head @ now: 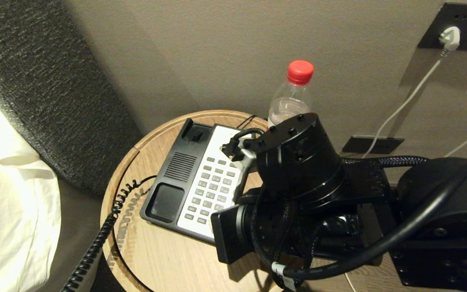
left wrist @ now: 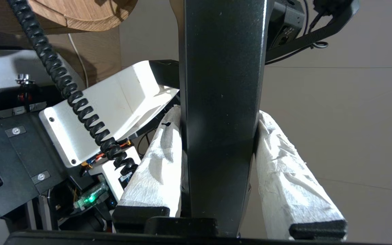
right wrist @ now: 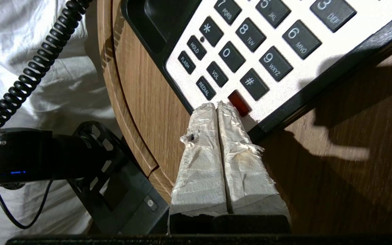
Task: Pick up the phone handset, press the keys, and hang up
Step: Dial the number, then put the handset back
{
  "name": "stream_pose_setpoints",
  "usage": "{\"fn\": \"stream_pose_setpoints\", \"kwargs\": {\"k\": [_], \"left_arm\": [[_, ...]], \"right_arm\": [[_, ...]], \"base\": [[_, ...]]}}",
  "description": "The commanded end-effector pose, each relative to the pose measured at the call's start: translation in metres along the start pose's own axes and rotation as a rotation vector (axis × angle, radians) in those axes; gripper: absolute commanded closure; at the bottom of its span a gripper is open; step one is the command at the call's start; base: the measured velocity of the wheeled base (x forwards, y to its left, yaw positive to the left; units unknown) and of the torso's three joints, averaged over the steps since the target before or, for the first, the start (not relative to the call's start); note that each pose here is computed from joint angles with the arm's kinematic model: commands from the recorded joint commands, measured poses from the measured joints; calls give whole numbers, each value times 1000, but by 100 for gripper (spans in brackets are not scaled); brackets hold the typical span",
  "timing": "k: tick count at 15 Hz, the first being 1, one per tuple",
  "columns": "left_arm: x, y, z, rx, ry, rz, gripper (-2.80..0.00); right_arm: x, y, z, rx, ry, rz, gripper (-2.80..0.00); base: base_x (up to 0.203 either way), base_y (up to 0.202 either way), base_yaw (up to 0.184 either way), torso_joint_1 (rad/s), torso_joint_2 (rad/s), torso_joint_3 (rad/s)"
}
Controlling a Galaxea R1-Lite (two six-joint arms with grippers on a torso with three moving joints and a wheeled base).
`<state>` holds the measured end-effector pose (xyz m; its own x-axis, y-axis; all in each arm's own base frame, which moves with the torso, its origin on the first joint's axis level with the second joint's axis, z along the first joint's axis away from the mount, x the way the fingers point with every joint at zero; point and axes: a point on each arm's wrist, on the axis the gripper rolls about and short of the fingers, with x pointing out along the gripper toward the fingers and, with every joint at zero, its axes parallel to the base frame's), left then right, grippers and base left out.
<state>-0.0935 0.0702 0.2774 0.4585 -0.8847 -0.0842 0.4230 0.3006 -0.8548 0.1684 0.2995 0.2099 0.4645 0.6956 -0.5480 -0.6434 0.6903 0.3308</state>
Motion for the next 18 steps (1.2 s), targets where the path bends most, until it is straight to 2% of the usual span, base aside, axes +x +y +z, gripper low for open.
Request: {"fn": "stream_pose_setpoints", "kwargs": {"k": [1, 6, 11, 14, 16, 18], "left_arm": [[0, 0, 0, -9, 5, 3, 0], [3, 0, 2, -10, 10, 14, 0], [39, -12, 26, -20, 47, 80, 0], [57, -19, 39, 20, 35, 79, 0], [90, -18, 55, 72, 63, 183, 0], [128, -10, 70, 206, 106, 319, 0]], "right_arm": [[3, -1, 0, 0, 3, -4, 0], [-17, -2, 6, 13, -34, 5, 0], [-63, -10, 13, 32, -120, 2, 0], [-76, -16, 15, 46, -143, -24, 0], [-111, -22, 20, 73, -221, -12, 0], [-141, -28, 21, 107, -270, -11, 0]], "base": [[0, 0, 0, 0, 0, 0], [0, 0, 0, 0, 0, 0], [0, 0, 0, 0, 0, 0], [0, 0, 0, 0, 0, 0], [0, 0, 0, 0, 0, 0], [0, 0, 0, 0, 0, 0]]}}
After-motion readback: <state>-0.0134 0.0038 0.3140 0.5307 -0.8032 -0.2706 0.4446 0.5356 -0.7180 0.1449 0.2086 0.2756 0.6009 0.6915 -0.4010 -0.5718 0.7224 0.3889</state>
